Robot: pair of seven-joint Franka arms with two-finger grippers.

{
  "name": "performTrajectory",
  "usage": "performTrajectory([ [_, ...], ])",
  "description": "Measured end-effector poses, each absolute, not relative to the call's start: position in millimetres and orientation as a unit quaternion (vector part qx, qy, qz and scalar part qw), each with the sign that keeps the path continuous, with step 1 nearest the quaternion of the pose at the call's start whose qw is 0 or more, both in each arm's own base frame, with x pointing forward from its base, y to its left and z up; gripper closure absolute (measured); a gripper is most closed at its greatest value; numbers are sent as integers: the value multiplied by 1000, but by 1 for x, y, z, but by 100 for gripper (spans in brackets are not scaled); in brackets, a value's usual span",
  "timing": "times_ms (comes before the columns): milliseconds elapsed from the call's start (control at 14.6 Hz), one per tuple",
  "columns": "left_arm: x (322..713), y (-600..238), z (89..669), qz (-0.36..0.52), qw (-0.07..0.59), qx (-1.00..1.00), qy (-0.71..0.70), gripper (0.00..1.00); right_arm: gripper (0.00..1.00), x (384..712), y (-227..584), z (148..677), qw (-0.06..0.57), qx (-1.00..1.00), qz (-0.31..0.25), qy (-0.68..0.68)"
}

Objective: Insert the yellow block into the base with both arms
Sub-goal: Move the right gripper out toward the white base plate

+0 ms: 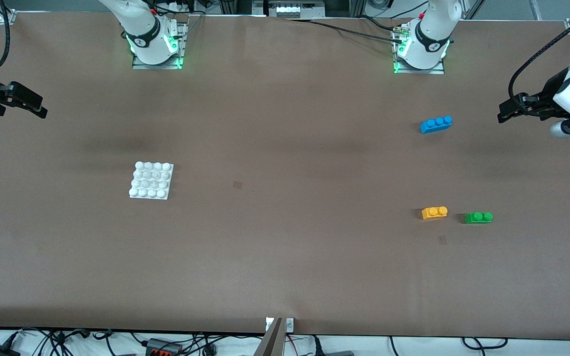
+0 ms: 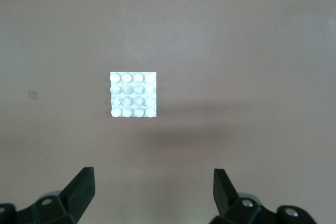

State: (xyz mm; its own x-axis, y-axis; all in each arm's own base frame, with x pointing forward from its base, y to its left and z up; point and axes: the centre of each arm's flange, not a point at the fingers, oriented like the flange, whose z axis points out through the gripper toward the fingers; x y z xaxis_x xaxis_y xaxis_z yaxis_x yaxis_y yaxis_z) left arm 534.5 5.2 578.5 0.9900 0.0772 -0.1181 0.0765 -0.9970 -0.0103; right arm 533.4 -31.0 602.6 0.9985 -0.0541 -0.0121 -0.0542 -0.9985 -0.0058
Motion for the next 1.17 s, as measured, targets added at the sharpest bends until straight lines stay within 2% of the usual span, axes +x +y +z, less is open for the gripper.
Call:
performTrajectory([
  [756,535,8,579,59,2,-997,-41,0,0,534,-29,602,3,-1000,7,25],
  [1168,535,8,579,59,2,-997,-41,0,0,536,-27,586,3,-999,38,23],
])
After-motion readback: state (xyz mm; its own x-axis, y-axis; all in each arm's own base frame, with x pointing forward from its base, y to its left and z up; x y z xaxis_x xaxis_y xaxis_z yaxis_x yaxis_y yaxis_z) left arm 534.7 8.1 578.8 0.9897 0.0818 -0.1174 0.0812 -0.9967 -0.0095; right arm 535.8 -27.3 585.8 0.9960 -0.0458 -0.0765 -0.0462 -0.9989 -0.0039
